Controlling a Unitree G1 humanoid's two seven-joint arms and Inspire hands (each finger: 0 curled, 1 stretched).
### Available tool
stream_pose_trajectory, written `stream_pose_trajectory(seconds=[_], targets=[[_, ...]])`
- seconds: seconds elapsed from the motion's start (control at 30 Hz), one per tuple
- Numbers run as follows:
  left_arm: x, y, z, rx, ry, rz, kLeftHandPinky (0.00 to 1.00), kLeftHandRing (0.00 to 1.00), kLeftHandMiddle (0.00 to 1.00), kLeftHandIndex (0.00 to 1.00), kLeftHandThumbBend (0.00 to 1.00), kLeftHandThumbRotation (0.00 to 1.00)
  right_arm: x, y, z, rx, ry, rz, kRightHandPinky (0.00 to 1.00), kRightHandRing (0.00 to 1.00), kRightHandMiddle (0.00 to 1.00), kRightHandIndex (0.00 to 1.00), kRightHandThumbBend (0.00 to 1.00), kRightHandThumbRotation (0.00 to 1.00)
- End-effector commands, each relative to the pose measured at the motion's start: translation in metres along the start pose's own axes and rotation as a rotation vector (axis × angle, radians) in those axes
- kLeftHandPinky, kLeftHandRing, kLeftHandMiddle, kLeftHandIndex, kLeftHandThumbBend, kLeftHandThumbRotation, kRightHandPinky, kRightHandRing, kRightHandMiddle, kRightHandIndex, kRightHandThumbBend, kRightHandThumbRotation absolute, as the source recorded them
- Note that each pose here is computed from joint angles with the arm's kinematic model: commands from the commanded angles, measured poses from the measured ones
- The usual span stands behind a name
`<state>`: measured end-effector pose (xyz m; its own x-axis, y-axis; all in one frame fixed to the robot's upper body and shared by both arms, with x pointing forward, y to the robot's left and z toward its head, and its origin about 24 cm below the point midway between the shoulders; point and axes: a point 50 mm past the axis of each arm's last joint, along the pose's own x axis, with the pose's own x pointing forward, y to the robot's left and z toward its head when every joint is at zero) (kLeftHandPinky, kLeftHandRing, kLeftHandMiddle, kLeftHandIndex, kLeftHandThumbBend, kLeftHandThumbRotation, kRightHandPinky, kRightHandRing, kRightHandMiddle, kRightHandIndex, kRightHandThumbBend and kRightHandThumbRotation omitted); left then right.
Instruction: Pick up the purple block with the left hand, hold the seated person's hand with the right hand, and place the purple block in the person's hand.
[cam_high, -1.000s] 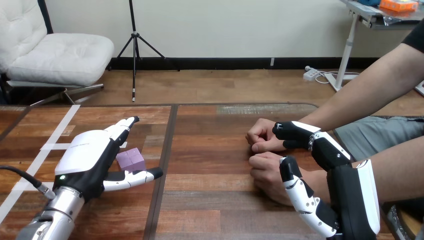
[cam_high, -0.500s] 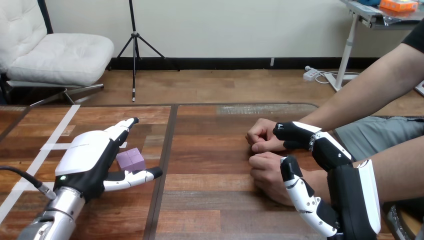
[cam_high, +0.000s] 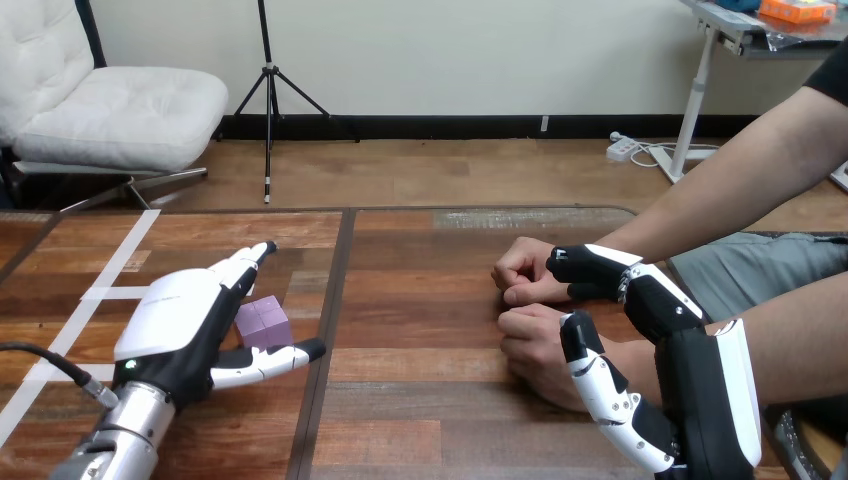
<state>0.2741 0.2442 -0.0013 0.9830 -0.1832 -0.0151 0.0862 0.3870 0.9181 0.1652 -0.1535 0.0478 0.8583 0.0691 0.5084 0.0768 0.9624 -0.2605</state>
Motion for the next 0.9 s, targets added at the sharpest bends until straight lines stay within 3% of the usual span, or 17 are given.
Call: stream_pose_trajectory(seconds=[0.0, 0.87], targets=[[0.0219, 0.0175, 0.0126, 0.02, -0.066, 0.083, 0.85, 0.91, 0.94, 0.94, 0.74, 0.72, 0.0143, -0.0047, 0.0089, -0.007, -0.083, -0.016, 0.64, 0.69, 0.69, 0.69, 0.32, 0.49], [0.0237, 0.0096, 0.0121, 0.038, -0.058, 0.068, 0.88, 0.92, 0.95, 0.95, 0.73, 0.72, 0.0135, -0.0068, 0.0094, -0.018, -0.065, -0.01, 0.64, 0.69, 0.69, 0.68, 0.32, 0.49]])
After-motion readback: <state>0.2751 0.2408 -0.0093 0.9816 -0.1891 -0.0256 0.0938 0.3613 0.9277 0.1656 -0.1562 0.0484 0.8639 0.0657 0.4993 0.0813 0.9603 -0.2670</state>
